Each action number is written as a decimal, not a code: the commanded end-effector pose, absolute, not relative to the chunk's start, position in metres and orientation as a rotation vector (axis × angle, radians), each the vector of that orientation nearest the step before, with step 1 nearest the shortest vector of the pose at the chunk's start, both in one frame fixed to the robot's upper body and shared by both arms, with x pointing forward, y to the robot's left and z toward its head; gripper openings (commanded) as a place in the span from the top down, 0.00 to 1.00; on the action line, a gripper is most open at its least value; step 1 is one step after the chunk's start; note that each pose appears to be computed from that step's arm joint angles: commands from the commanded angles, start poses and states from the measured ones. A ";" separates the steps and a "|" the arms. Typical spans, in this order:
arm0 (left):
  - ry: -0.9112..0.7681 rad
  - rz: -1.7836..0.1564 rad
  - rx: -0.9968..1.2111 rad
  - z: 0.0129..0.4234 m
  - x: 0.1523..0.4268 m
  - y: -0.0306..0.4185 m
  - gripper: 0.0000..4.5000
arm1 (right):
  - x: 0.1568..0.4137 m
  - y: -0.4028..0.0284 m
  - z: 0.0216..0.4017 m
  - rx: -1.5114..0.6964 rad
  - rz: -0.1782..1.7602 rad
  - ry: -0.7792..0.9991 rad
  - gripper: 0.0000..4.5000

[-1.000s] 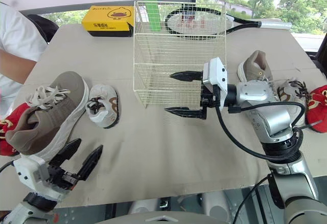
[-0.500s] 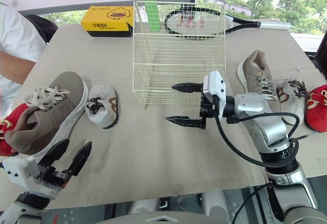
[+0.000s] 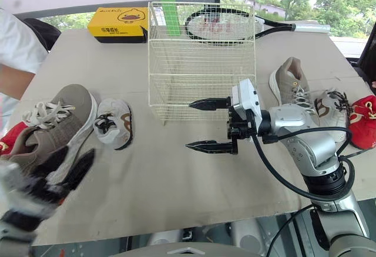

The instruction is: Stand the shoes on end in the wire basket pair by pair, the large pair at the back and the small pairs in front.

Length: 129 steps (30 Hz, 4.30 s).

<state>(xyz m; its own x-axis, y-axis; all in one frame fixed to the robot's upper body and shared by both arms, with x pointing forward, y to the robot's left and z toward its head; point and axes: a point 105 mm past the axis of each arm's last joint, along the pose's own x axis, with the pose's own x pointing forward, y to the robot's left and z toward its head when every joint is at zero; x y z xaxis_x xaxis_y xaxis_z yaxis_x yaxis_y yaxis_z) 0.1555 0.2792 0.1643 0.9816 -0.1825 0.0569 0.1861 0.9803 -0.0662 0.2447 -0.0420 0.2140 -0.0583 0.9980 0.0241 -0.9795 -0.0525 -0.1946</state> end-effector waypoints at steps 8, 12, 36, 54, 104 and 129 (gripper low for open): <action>0.093 -0.035 0.110 0.195 0.126 0.369 0.00 | 0.235 -0.027 0.225 -0.118 1.707 -0.265 0.02; 0.139 -0.088 0.099 0.186 0.144 0.364 0.00 | 0.236 -0.030 0.225 -0.133 1.692 -0.268 0.02; -0.167 0.098 0.100 0.192 0.187 0.357 0.88 | 0.253 -0.037 0.229 -0.199 1.563 -0.265 0.00; -0.643 -0.503 0.647 0.335 0.247 0.210 0.88 | 0.296 -0.070 0.415 -0.516 1.419 -0.476 0.00; -0.181 -0.841 -0.724 0.269 0.224 0.160 0.01 | 0.308 -0.030 0.373 0.070 1.448 0.000 1.00; -0.398 -1.003 -0.421 0.359 0.293 0.145 0.61 | 0.294 -0.042 0.350 0.090 1.179 -0.323 0.20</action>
<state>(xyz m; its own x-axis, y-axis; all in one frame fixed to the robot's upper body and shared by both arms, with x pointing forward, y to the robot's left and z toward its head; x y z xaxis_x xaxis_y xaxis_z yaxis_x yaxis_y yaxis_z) 0.2981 0.1356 0.3338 0.5285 -0.7286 0.4356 0.8488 0.4630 -0.2555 0.3010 -0.0338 0.3350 0.3380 0.9153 0.2190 -0.9346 0.3538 -0.0362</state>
